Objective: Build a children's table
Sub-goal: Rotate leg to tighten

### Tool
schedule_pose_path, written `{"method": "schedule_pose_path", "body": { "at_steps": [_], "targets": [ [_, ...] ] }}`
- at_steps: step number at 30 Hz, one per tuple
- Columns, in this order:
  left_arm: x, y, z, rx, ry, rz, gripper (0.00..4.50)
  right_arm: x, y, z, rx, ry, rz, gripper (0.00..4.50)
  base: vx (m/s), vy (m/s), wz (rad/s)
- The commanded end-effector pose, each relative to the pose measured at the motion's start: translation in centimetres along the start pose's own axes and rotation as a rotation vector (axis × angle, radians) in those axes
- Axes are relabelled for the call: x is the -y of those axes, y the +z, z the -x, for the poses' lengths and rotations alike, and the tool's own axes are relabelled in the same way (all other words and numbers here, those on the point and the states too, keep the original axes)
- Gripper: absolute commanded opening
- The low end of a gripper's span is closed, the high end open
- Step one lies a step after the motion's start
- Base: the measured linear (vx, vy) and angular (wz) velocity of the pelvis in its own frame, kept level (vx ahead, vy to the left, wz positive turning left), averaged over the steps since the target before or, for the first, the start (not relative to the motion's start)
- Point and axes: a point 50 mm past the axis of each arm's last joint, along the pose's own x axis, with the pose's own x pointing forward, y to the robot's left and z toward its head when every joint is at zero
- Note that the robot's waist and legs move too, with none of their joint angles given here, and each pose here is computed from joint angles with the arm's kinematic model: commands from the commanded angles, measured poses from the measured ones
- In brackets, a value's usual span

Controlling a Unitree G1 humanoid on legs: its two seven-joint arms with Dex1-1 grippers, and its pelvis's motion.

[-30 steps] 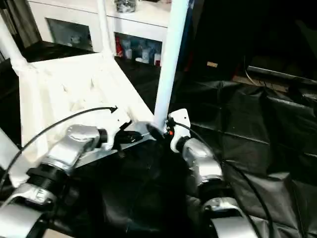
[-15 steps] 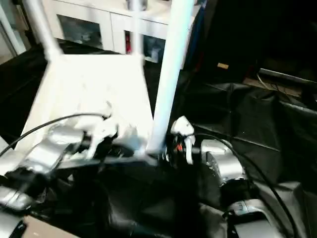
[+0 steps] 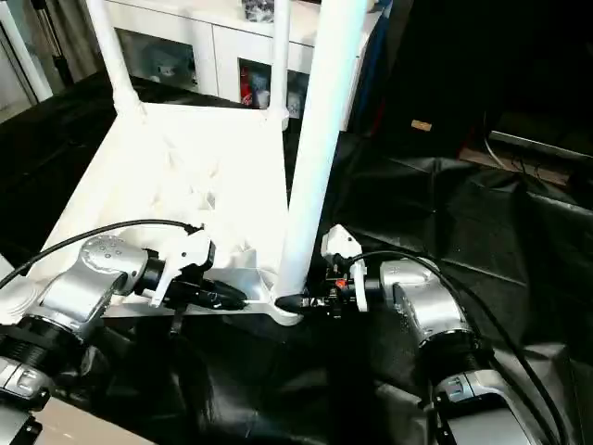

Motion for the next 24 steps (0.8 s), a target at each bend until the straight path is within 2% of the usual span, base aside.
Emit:
{"method": "schedule_pose_path", "body": {
  "at_steps": [1, 4, 5, 8, 9, 11, 12, 14, 15, 16, 17, 18, 20, 24],
  "targets": [
    [-1.0, 1.5, -0.6, 0.044, 0.11, -0.02, 0.0, 0.0, -0.9, -1.0, 0.021, -0.059, -0.049, 2.46, 0.0, 0.0, 0.0],
    [-1.9, 2.4, -1.6, 0.063, 0.226, 0.001, 0.0, 1.4, -1.3, -1.9, 0.045, -0.305, -0.083, 2.35, 0.0, 0.0, 0.0],
    [-1.9, 2.4, -1.6, 0.063, 0.226, 0.001, 0.0, 1.4, -1.3, -1.9, 0.045, -0.305, -0.083, 2.29, 0.0, 0.0, 0.0],
    [-2.3, 3.2, -2.9, 0.086, 0.299, 0.026, 0.0, 2.2, -1.9, -3.0, 0.054, -0.494, -0.132, 2.19, 0.0, 0.0, 0.0],
    [-2.3, 3.2, -2.9, 0.086, 0.299, 0.026, 0.0, 2.2, -1.9, -3.0, 0.054, -0.494, -0.132, 2.12, 0.0, 0.0, 0.0],
    [-2.5, 3.7, -3.9, 0.106, 0.347, 0.052, 0.0, 2.1, -2.0, -4.3, 0.074, -0.546, -0.165, 2.08, 0.0, 0.0, 0.0],
    [-2.6, 4.3, -5.0, 0.12, 0.391, 0.07, 0.0, 1.8, -1.8, -6.0, 0.093, -0.586, -0.195, 2.08, 0.0, 0.0, 0.0],
    [-2.6, 4.6, -5.4, 0.125, 0.398, 0.071, 0.0, 1.6, -1.6, -6.7, 0.104, -0.584, -0.198, 2.08, 0.0, 0.0, 0.0],
    [-2.5, 4.9, -5.8, 0.136, 0.393, 0.063, 0.0, 1.1, -1.2, -7.7, 0.121, -0.55, -0.182, 2.08, 0.0, 0.0, 0.0],
    [-2.5, 4.9, -5.8, 0.136, 0.393, 0.063, 0.0, 1.1, -1.2, -7.7, 0.122, -0.549, -0.181, 2.58, 0.0, 0.0, 0.0],
    [-2.3, 5.0, -5.9, 0.133, 0.376, 0.051, 0.0, 0.9, -0.9, -8.0, 0.132, -0.528, -0.17, 2.71, 0.0, 0.0, 0.0],
    [-2.2, 4.9, -5.8, 0.126, 0.36, 0.04, 0.0, 1.0, -0.7, -7.9, 0.147, -0.515, -0.17, 2.71, 0.0, 0.0, 0.0],
    [-2.1, 4.8, -5.6, 0.119, 0.342, 0.029, 0.0, 1.2, -0.5, -7.6, 0.149, -0.518, -0.161, 3.0, 0.0, 0.0, 0.0],
    [-1.8, 4.3, -5.0, 0.103, 0.3, 0.015, 0.0, 1.5, -0.2, -6.5, 0.147, -0.48, -0.112, 3.08, 0.0, 0.0, 0.0]
  ]
}}
